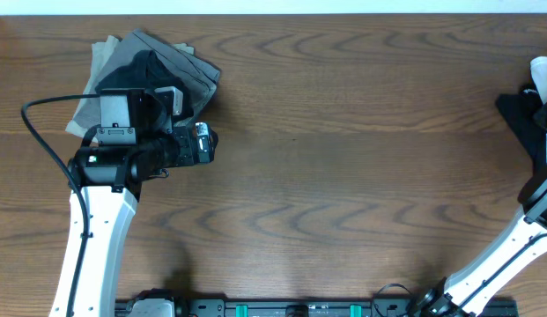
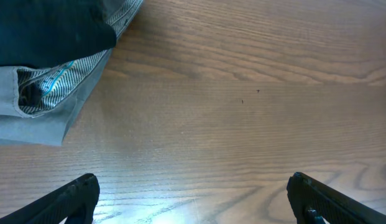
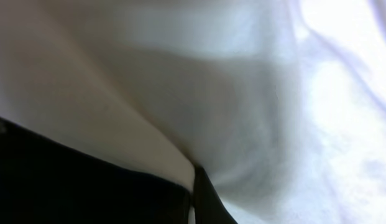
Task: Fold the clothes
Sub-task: 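Reach the right gripper to the white T-shirt at the right edge and grasp it, then drag the white T-shirt leftward with the right gripper onto the table center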
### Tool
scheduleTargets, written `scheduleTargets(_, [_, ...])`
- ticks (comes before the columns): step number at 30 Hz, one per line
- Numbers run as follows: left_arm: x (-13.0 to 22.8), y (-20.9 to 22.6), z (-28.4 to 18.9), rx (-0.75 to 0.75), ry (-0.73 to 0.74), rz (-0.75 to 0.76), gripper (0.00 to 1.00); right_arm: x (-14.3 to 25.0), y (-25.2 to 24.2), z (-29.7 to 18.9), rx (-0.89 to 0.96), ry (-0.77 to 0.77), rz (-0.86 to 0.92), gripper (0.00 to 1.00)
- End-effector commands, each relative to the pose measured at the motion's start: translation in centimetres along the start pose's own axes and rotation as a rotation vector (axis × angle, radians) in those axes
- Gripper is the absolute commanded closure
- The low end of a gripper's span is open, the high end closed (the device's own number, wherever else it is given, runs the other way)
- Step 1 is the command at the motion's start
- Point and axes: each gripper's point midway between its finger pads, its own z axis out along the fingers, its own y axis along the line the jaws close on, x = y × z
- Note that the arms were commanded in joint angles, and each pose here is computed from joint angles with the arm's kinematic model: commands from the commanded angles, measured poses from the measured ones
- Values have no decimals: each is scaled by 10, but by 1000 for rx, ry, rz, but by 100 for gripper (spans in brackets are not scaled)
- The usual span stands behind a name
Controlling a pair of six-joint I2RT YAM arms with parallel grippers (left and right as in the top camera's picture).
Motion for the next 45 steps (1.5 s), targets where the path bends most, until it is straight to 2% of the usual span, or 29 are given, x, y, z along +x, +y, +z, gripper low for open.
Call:
scheduleTargets(1, [-8, -4, -6, 15, -26, 1, 2, -26, 19, -36, -162, -68, -30, 99])
scheduleTargets(8, [-8, -4, -6, 15, -27, 1, 2, -55, 85, -162, -575, -205, -112, 99])
scheduleTargets(12, [-8, -4, -6, 15, -26, 1, 2, -40, 116, -221, -653, -214, -183, 99])
scheduleTargets(18, [-8, -4, -6, 15, -27, 2, 2, 3, 175, -257, -694, -158, -323, 99])
scheduleTargets(22, [-8, -5, -8, 16, -30, 2, 2, 5, 171, -246, -521, -161, -269, 99])
scheduleTargets(25, [-7, -5, -8, 15, -27, 2, 2, 11, 186, -261, -632, -163, -339, 99])
scheduleTargets(28, [-8, -5, -8, 15, -30, 3, 2, 31, 210, -291, -844, -134, -432, 99])
scheduleTargets(31, [-10, -5, -8, 16, -38, 6, 2, 51, 226, -317, -940, -100, -471, 99])
scheduleTargets(39, [-11, -6, -11, 17, -51, 10, 2, 130, 287, -378, -1073, -24, -664, 99])
scheduleTargets(45, [-12, -7, -14, 19, -59, 14, 2, 210, 329, -410, -1128, 15, -907, 99])
